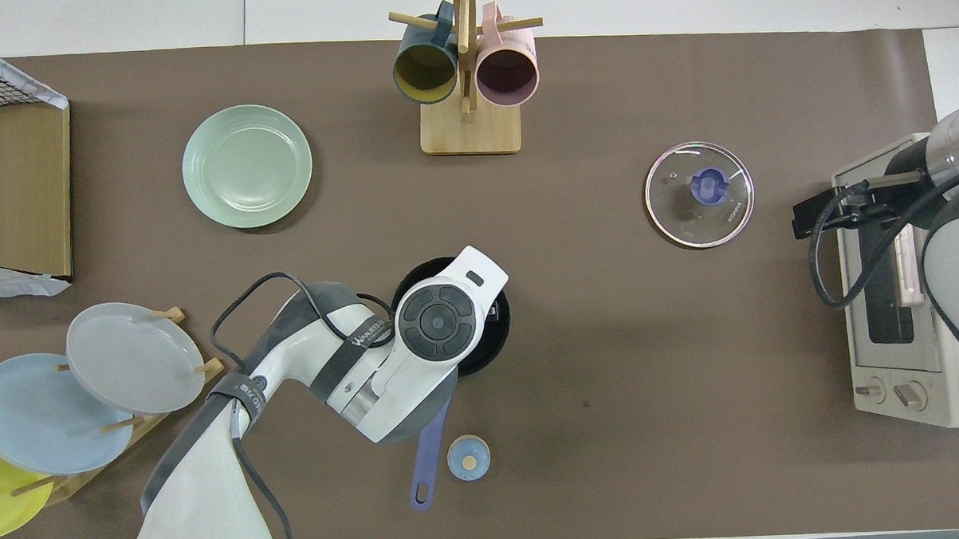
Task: Transfer potato from pot to plate
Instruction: 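Grasp the yellow potato inside the pot with the left gripper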
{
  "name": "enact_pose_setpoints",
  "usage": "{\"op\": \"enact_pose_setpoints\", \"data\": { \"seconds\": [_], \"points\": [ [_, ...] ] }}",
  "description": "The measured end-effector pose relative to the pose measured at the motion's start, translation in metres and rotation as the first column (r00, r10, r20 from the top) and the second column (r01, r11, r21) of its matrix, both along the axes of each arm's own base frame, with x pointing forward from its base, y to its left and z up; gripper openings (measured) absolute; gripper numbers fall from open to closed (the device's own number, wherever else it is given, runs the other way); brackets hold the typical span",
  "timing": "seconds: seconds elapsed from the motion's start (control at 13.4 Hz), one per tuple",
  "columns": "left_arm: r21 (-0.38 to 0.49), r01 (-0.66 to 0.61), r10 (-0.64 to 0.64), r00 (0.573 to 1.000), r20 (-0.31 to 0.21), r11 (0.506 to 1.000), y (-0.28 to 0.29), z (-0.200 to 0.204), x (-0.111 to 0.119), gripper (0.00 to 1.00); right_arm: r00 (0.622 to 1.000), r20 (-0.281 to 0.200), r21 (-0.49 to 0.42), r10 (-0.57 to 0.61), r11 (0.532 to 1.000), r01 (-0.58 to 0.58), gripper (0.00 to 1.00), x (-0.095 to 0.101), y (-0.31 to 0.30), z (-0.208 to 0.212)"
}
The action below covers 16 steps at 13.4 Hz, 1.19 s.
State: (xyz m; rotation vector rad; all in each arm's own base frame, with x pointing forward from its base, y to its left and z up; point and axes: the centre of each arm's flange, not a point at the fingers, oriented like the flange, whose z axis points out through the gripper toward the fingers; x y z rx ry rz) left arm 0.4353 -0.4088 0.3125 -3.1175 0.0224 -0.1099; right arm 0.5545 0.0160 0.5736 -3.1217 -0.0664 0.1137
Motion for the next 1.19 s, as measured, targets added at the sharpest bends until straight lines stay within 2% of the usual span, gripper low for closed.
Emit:
{"op": "enact_pose_setpoints", "data": {
  "seconds": [0.15, 0.22, 0.3, 0.37, 0.6, 0.82, 1.19],
  "points": [
    [0.002, 0.001, -0.001, 1.000, -0.002, 1.000, 0.000, -0.001, -0.001, 0.99, 1.000, -0.003, 0.000, -0.001, 1.000, 0.001, 1.00, 0.000, 0.000, -0.001],
    [0.002, 0.001, -0.001, 1.000, -0.002, 1.000, 0.000, -0.001, -0.001, 0.95, 1.000, -0.003, 0.000, 0.000, 1.000, 0.000, 1.00, 0.000, 0.000, -0.001],
    [0.003, 0.001, -0.001, 1.000, -0.002, 1.000, 0.001, -0.001, -0.001, 0.86, 1.000, -0.003, -0.001, -0.001, 1.000, 0.001, 1.00, 0.000, -0.001, -0.001],
    [0.003, 0.001, -0.001, 1.000, -0.002, 1.000, 0.001, -0.001, 0.000, 0.86, 1.000, -0.003, -0.005, -0.003, 1.000, 0.003, 1.00, 0.000, -0.002, -0.002],
    [0.002, -0.003, 0.003, 1.000, 0.006, 1.000, 0.003, 0.002, 0.003, 0.59, 1.000, -0.007, -0.049, 0.006, 0.999, -0.006, 1.00, 0.000, -0.005, -0.003],
    [0.001, -0.005, 0.005, 1.000, 0.008, 1.000, 0.004, 0.004, 0.004, 0.53, 1.000, -0.006, -0.058, -0.009, 0.998, 0.009, 1.00, 0.000, -0.015, -0.001],
    [0.000, -0.006, 0.006, 1.000, 0.011, 1.000, 0.005, 0.009, 0.004, 0.52, 1.000, -0.006, -0.058, -0.031, 0.998, 0.030, 1.00, 0.000, -0.026, -0.001]
  ]
}}
